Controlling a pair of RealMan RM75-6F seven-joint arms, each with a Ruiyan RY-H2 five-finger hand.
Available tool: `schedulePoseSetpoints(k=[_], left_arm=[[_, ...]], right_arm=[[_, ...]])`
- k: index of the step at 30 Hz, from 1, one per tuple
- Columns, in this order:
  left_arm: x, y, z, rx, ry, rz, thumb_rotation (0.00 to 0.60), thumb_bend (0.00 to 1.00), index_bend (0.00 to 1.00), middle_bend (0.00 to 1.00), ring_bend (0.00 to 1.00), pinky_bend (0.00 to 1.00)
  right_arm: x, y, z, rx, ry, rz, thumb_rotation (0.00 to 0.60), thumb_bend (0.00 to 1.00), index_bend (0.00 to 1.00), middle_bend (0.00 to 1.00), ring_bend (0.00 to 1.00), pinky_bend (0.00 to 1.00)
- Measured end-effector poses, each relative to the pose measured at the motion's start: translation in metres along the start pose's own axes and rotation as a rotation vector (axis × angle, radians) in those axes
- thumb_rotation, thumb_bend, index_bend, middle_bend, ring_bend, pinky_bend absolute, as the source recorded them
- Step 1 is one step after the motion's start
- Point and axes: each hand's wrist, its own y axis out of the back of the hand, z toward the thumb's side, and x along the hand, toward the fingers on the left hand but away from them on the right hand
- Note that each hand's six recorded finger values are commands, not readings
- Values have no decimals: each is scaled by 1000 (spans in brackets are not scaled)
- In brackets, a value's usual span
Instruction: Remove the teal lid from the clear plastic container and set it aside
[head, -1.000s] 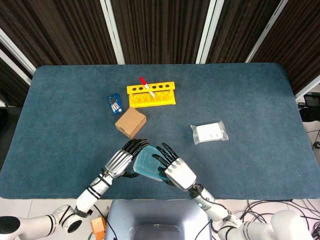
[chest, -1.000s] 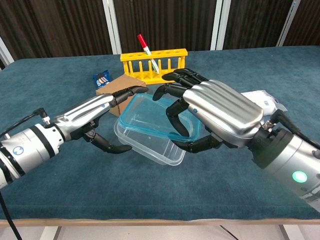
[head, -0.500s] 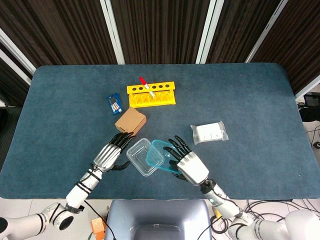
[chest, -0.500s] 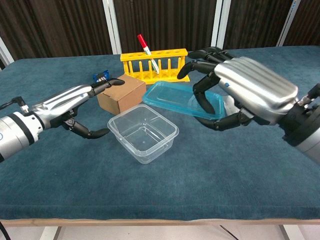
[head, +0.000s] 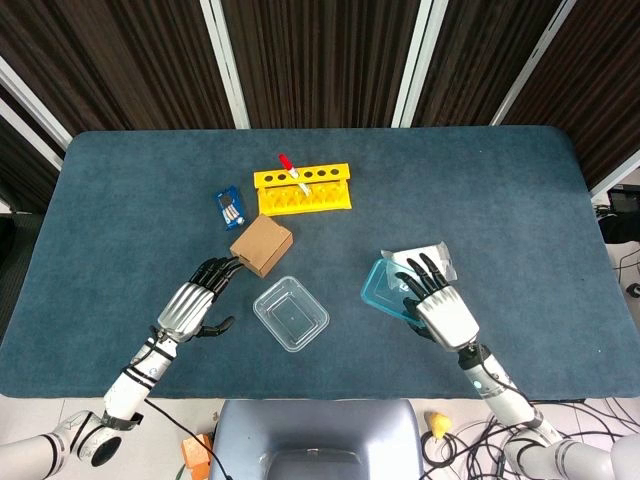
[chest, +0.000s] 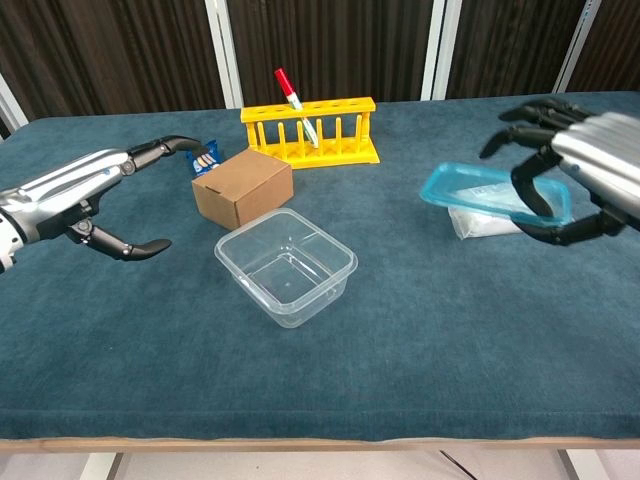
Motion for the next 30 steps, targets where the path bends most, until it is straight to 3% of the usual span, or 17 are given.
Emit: schedulePoseSetpoints(k=[3, 4, 8, 13, 18, 22, 26, 30], left_arm=[[-2, 0, -1, 3, 3, 0, 600, 306, 0, 0, 0, 46], [-5, 0, -3, 7, 6, -1, 600, 306, 0, 0, 0, 47], [-14, 1, -7, 26, 15, -13, 600, 305, 0, 0, 0, 40], [-25, 7, -9, 60, 21, -34, 600, 296, 0, 0, 0, 36], [-42, 16, -13, 76, 34, -57, 600, 296, 0, 0, 0, 37], [-63, 26, -19, 117, 58, -77, 600, 302, 0, 0, 0, 47], [-95, 41, -31, 205, 119, -91, 600, 311, 0, 0, 0, 44], [-135, 57, -41, 281, 215, -48, 600, 328, 0, 0, 0, 33]], right_arm=[[6, -12, -8, 8, -16, 50, 600, 263, 57, 33, 0, 0], [7, -16, -8, 8, -17, 65, 600, 195, 1, 6, 0, 0], [15, -31, -4, 6, -9, 156, 600, 98, 0, 0, 0, 0], [25, -29, 5, 27, 20, 231, 600, 40, 0, 0, 0, 0], [42, -15, 18, -14, 42, 330, 600, 36, 0, 0, 0, 0], [61, 13, 17, -55, 35, 369, 600, 43, 0, 0, 0, 0], [95, 52, -10, -7, -69, 356, 600, 46, 0, 0, 0, 0], [129, 82, -33, 42, -228, 272, 600, 46, 0, 0, 0, 0]])
